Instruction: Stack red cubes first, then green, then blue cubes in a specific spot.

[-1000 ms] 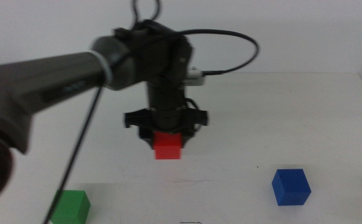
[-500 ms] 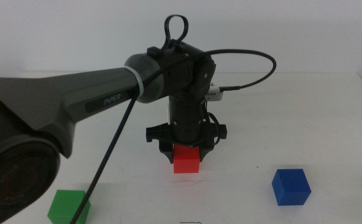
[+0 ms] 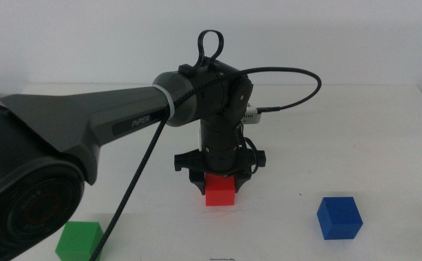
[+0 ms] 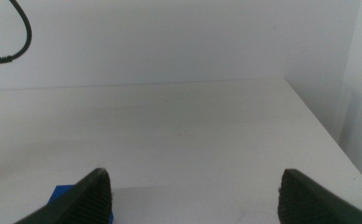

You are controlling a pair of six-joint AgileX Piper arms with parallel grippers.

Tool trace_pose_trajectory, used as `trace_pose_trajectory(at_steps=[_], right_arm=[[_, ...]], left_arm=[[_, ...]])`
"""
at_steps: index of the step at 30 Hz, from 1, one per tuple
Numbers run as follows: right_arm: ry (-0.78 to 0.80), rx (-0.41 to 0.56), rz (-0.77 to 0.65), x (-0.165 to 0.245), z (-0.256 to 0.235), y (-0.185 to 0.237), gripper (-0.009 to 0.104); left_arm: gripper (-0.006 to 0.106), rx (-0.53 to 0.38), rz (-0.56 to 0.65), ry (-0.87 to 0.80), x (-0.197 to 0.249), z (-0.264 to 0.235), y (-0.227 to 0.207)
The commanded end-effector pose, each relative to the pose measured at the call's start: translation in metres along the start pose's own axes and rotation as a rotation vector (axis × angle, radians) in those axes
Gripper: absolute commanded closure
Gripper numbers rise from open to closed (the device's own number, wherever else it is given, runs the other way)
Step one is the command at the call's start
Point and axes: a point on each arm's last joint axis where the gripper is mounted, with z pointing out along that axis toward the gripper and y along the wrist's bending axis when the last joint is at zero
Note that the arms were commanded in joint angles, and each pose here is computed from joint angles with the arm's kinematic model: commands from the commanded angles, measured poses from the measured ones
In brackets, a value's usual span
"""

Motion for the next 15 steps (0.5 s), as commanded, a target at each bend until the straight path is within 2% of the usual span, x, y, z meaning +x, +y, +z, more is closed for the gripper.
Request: trace_pose_trajectory(at_steps=[1,12,13,14,15], right_arm=[[-0.113,-0.009,-0.024,-0.0152,-0.0034,0.0010,0.023],[-0.113,-0.009,-0.024,-0.0152,-0.0034,0.0010,0.023],[-0.113,-0.009,-0.024,-0.0152,-0.0034,0.0010,0.023],[-0.113,-0.009,-0.024,-0.0152,-0.0034,0.0010,0.023],[-0.113,-0.009,-0.024,-0.0152,-0.0034,0.0010,0.023]], left_arm=[[0.102,0.067,-0.011,-0.056,-0.0006,-0.0304,-0.0049],[0.099,0.070,-0.009,-0.026,0.0002,-0.0219,-0.0067],[0.080,0.069,-0.001,-0.026,0.0002,-0.0219,-0.0066],[0.076,0.068,0.000,-0.026,0.0002,-0.0219,-0.0066],[0.037,0.057,0.007,-0.039,-0.0010,-0.0218,-0.0055]])
